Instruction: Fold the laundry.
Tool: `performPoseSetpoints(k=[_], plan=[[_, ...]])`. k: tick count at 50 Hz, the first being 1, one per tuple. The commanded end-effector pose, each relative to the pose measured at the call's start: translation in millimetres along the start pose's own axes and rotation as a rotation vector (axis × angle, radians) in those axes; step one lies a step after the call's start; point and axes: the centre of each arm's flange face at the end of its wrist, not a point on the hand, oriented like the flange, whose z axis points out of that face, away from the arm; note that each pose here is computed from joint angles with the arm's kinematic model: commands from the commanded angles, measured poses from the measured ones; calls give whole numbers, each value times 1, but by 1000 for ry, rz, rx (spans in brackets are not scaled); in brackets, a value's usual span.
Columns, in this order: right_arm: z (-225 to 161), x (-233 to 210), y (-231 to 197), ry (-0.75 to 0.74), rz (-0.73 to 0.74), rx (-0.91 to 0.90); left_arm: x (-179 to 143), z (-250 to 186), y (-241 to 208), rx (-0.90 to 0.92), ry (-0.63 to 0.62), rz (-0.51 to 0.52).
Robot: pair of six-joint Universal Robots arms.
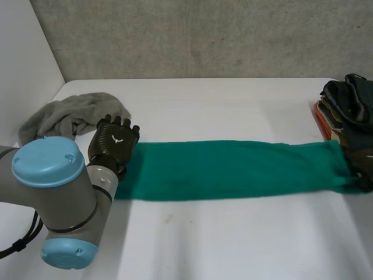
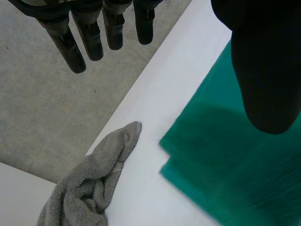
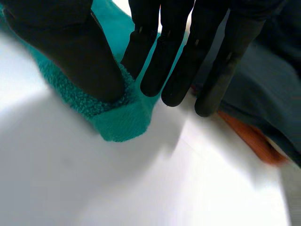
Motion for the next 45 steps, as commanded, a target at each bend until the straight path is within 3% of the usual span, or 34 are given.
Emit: performPoseSetpoints(k=[1, 8, 13, 20, 21, 28, 32, 39, 42, 45], plan=[[-1, 49, 7, 197, -157, -101, -9, -7, -7, 18, -20, -7], [-8, 53, -7, 265, -311, -120, -19, -16, -8, 21, -41, -12], [-29, -23, -86, 149, -348, 171, -24, -22, -11, 30, -51, -22], [-66, -119, -148, -12, -341, 531, -35, -26, -16, 47, -81, -49], [-81, -149, -160, -77, -366, 635, -37, -26, -16, 47, -85, -54], [-120, -279, -144, -473, -468, 863, -37, -28, -17, 52, -86, -66], [-129, -310, -123, -604, -512, 875, -35, -28, -18, 54, -80, -66], [-125, -305, -118, -579, -502, 816, -31, -28, -25, 80, -67, -65], [-129, -293, -120, -564, -433, 748, -23, -26, -36, 134, -38, -69], [-125, -251, -131, -507, -288, 671, -12, -25, -47, 187, -3, -72]])
